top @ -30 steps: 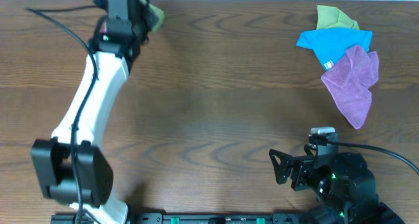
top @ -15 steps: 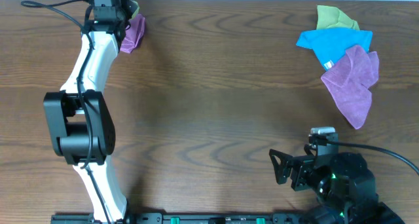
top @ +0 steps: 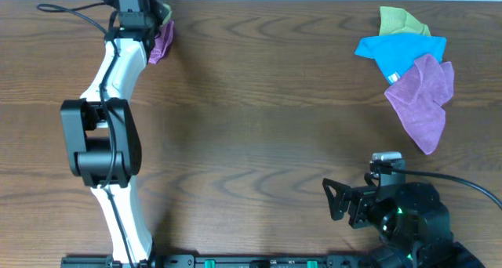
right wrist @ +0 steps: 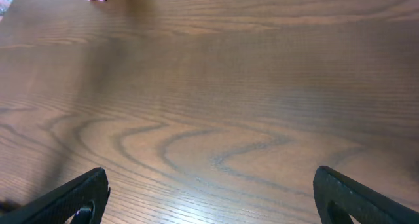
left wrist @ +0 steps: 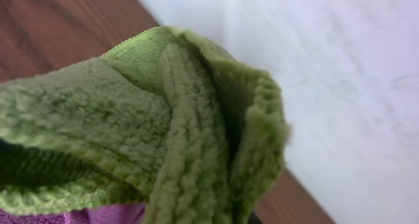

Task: Fold the cloth
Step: 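Carry the green cloth to the far left onto the pink cloth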

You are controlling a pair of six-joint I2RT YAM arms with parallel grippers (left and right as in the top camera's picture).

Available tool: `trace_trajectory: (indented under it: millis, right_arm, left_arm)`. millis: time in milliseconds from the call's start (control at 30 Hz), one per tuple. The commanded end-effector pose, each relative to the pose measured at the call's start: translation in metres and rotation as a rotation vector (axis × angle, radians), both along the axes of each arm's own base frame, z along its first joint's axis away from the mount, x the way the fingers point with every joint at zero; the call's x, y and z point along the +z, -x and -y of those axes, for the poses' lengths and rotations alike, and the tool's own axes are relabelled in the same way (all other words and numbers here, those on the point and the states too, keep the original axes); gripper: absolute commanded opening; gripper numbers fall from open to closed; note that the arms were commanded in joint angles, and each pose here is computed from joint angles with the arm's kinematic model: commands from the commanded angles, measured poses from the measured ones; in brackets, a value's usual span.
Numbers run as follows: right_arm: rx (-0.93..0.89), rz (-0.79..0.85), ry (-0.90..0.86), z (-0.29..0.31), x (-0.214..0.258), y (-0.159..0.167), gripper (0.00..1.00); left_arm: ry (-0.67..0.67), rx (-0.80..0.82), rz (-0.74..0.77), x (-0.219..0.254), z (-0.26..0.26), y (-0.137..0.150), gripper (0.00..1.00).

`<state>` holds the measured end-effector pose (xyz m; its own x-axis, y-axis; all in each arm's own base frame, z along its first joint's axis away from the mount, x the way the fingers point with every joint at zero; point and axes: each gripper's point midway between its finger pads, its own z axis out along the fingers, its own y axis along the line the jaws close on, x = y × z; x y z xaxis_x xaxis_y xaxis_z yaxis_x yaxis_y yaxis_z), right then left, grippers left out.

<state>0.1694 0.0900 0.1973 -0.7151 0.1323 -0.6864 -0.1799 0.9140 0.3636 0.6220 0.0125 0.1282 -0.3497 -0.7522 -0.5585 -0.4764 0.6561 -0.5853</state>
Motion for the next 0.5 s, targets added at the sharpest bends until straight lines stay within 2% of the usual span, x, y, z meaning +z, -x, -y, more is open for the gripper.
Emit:
trace_trajectory:
  millis: [0,167,467]
  right_arm:
    - [-0.017,-0.008,-0.003,0.002,-0.002,0.0,0.99]
    - [-0.017,-0.008,-0.003,0.002,-0.002,0.0,0.99]
    - [-0.017,-0.008,-0.003,0.002,-0.002,0.0,0.99]
  left_arm:
    - [-0.027,0.005,-0.009,-0.008,-0.006,-0.005,0.06]
    - [-0.026,0.007,-0.067,-0.031,-0.008,-0.001,0.06]
    - [-0.116,0.006,-0.209,-0.054,-0.019,0.023,0.06]
